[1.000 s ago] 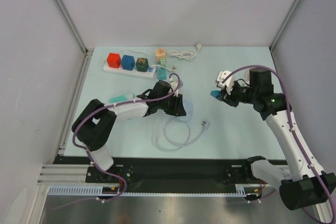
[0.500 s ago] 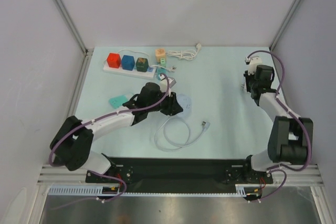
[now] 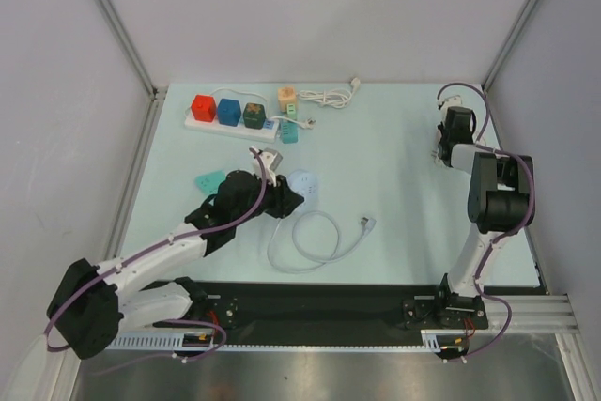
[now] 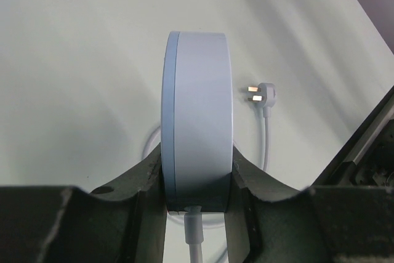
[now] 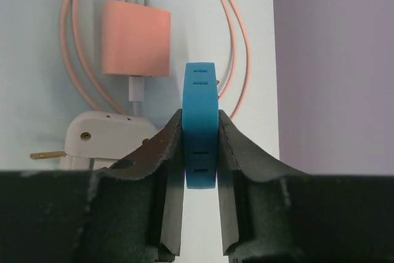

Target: Pull the plug off the socket

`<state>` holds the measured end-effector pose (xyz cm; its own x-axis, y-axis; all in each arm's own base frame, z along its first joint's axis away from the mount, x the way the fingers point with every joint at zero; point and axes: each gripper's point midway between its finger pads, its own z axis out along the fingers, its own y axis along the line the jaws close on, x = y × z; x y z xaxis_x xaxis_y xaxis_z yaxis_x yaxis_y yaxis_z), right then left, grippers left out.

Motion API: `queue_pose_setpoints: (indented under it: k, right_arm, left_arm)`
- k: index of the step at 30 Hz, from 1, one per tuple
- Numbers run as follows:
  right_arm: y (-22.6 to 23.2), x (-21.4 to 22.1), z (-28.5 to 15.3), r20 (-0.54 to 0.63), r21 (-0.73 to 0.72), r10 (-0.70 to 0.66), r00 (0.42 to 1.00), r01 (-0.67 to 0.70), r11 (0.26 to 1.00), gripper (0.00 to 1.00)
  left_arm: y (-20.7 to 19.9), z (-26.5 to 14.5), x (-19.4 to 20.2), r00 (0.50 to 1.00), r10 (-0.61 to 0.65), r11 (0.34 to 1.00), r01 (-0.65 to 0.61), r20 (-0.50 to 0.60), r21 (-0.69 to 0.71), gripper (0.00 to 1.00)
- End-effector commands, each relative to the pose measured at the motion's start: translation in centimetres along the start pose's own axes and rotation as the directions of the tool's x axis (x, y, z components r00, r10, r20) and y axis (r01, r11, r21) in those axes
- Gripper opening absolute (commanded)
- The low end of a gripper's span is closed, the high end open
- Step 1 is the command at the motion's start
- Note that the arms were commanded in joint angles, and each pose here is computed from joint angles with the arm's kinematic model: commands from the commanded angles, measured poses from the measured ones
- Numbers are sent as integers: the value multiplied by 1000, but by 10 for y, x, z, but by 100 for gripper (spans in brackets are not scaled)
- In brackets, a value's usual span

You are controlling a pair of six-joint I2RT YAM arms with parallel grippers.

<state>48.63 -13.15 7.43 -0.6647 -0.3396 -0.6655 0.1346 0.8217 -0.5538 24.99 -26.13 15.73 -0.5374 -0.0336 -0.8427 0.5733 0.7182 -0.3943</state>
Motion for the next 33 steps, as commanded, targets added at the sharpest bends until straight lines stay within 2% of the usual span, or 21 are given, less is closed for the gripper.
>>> queue_pose_setpoints:
  k: [1,7,12,13,15,16,17,18,19,20,21,22,25,26,29,33]
  right_arm:
    - [-17,-27,3,63,58,23,998,-27,998,31]
    - [-13,-32,-9,76,-2,61,995,-61,998,66]
    - [-14,-51,-42,100,-86,134,986,-126,988,77]
    - [-22,-65,-60,135,-102,155,979,-141,985,78]
    - [1,-64,-90,105,-271,151,983,-118,955,86]
    - [19,-86,-125,177,-456,173,969,-75,887,86]
    - [38,-73,-153,135,-587,152,979,-44,808,87]
    - [52,-73,-178,155,-689,159,975,-9,725,89]
    - [65,-76,-203,175,-766,177,968,21,642,89]
    - [82,-76,-246,196,-865,226,954,59,499,89]
    - [89,-75,-265,197,-898,246,949,74,434,90]
    - [102,-78,-293,198,-936,270,942,100,336,90]
    - [107,-71,-333,236,-959,320,918,167,228,91]
    - [102,-74,-342,277,-950,341,898,202,240,92]
    - [105,-58,-336,269,-950,342,900,190,247,93]
    - [92,-54,-329,245,-953,372,895,151,263,92]
  left_arm:
    - [4,-11,-22,993,-11,999,15,116,-30,0]
    - [25,-21,-10,986,-78,993,90,147,-79,0]
    - [41,-28,-10,972,-147,979,169,181,-114,0]
    - [46,-29,-7,969,-164,974,189,184,-129,0]
    - [58,-33,-8,954,-210,958,245,214,-151,0]
    - [63,-35,-5,949,-227,952,264,220,-157,0]
    - [72,-38,-6,939,-246,940,291,240,-178,0]
    - [77,-39,-5,928,-275,928,324,251,-182,0]
    - [81,-40,-3,922,-289,921,341,256,-188,0]
    - [86,-40,-2,917,-303,913,357,258,-197,0]
    - [92,-40,-1,910,-327,905,379,255,-194,0]
    - [95,-40,-4,906,-335,900,388,257,-196,0]
    - [107,-36,-5,904,-362,890,408,228,-204,0]
    - [113,-32,-2,905,-372,885,413,208,-216,0]
    - [104,-24,-14,930,-329,921,355,166,-161,0]
    - [109,-14,-19,942,-313,924,331,118,-191,0]
